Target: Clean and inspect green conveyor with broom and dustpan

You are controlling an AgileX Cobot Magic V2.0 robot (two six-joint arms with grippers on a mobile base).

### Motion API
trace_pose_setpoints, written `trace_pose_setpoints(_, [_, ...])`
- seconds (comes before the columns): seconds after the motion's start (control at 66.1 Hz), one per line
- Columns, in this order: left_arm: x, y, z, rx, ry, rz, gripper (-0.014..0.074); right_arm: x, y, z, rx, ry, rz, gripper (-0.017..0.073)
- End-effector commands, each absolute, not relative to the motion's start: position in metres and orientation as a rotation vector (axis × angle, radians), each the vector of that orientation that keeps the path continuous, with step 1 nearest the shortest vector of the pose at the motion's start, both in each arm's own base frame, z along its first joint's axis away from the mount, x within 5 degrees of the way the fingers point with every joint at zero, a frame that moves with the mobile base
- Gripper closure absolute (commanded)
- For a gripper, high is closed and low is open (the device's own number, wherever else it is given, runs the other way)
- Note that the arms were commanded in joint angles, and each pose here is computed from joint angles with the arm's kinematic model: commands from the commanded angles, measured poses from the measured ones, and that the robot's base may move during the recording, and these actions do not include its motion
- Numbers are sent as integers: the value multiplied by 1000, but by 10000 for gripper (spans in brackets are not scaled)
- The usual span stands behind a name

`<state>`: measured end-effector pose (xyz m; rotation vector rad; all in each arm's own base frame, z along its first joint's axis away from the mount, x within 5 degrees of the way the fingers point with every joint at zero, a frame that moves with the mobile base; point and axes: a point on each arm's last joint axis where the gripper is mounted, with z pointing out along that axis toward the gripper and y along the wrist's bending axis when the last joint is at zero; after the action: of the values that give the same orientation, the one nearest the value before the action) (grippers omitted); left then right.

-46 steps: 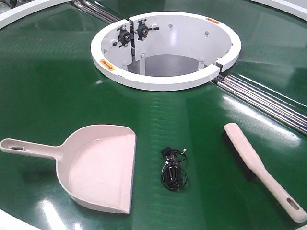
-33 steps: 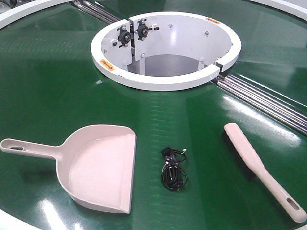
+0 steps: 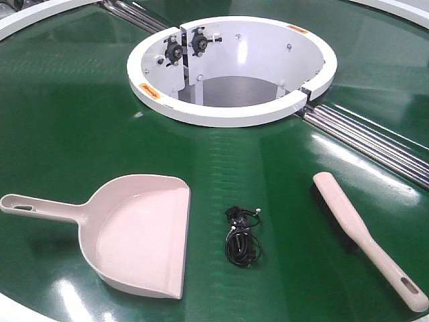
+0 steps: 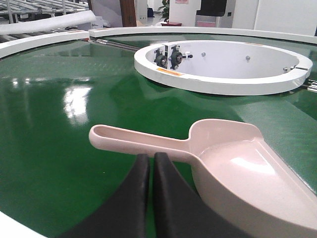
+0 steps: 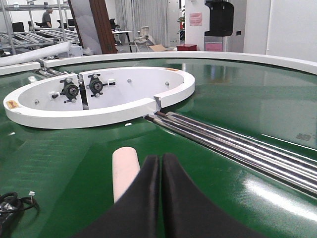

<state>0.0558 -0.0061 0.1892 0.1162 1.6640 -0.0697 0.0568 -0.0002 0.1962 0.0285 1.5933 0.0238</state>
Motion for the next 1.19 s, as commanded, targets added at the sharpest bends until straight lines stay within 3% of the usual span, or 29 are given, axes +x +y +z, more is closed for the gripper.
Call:
trace_pose_setpoints(0.0, [56,-7,185,114,1614,-87,600,56,0,196,23,1523,15,569])
trace_pose_setpoints(0.484, [56,-7,188,114,1581,-89,600,56,0,196,23,1523,15,569])
trace_pose_setpoints(0.832, [46,-8,245,99,1152,-123,600,56,0,196,23,1523,15,569])
trace_pose_setpoints(0.968, [49,-7,276,98,1246,-113,600,56,0,196,23,1523,15,569])
trace_pose_setpoints(1.18, [74,-9,321,102,1572,-88,600,56,0,196,23,1523,15,569])
